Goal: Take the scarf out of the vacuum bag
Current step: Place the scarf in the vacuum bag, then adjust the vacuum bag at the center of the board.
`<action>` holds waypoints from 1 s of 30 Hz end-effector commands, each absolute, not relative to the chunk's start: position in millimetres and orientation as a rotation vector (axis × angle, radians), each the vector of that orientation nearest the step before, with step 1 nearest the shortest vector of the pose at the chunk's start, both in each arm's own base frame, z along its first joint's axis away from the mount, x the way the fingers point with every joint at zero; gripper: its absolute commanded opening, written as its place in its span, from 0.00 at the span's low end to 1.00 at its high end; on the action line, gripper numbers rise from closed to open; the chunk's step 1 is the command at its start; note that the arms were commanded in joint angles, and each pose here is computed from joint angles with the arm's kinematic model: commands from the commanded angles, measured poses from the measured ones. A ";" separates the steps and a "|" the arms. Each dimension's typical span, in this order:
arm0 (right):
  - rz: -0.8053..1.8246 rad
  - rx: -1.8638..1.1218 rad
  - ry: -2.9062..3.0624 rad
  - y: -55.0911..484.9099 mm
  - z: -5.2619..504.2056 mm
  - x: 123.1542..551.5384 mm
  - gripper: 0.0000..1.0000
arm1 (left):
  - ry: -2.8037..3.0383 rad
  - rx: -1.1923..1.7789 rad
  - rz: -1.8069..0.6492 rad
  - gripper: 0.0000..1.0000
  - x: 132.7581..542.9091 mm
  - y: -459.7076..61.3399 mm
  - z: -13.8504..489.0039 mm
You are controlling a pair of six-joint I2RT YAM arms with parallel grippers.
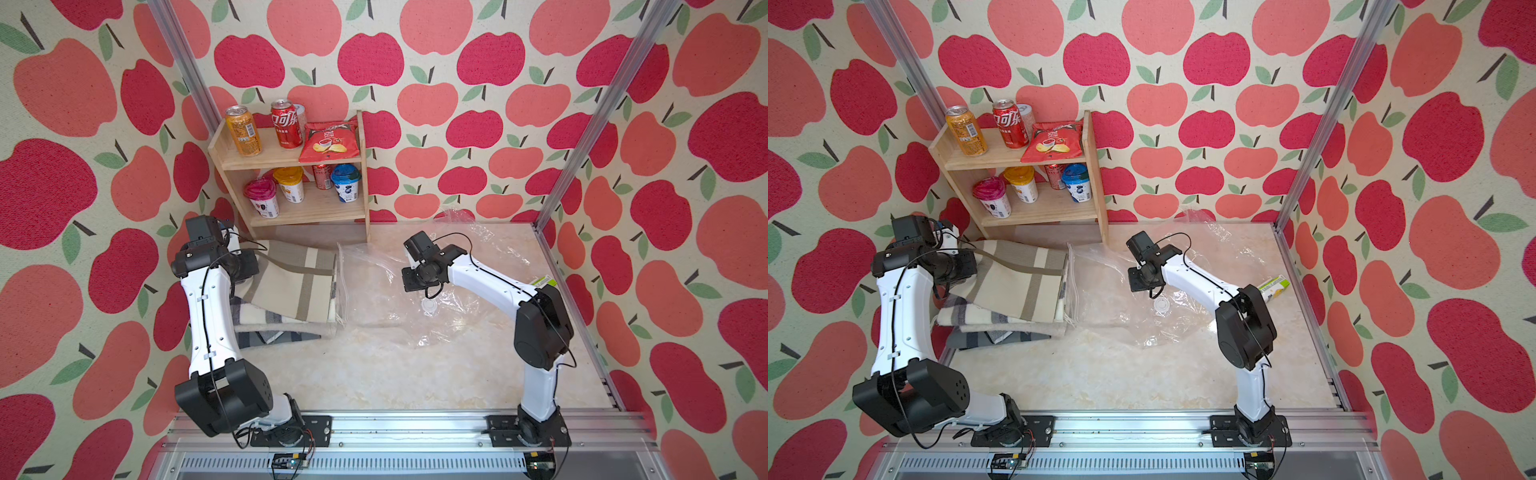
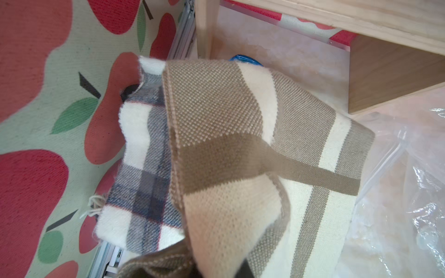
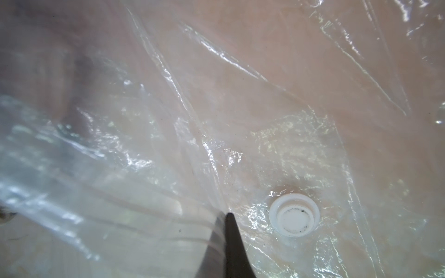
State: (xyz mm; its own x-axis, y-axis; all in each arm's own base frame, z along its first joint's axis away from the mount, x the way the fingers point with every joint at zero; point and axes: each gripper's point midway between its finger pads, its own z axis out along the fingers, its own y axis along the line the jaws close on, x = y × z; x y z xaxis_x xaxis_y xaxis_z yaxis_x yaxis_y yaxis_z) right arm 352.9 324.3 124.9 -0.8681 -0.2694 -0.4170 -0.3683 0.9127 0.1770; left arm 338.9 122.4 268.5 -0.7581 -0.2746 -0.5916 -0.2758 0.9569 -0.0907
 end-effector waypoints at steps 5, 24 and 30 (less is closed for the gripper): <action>0.273 -0.333 2.812 281.6 97.8 359.8 0.00 | 2.357 -0.460 0.022 0.37 343.4 138.0 293.4; -0.007 -0.130 2.651 155.8 184.8 456.9 0.00 | 2.125 -0.494 -0.292 0.98 333.8 91.4 328.3; 0.157 -0.167 2.580 181.8 217.1 467.9 0.00 | 2.012 -0.442 -0.618 0.98 324.2 36.7 343.5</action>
State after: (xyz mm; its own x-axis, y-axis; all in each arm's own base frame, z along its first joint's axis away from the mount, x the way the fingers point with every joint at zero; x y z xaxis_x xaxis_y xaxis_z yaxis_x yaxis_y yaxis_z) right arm 474.1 166.9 221.0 -0.8316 -0.0426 -0.5537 -0.0914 0.9940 0.0609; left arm 322.5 68.3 326.0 -0.4982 -0.4909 -0.7147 -0.1886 0.8659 -0.4632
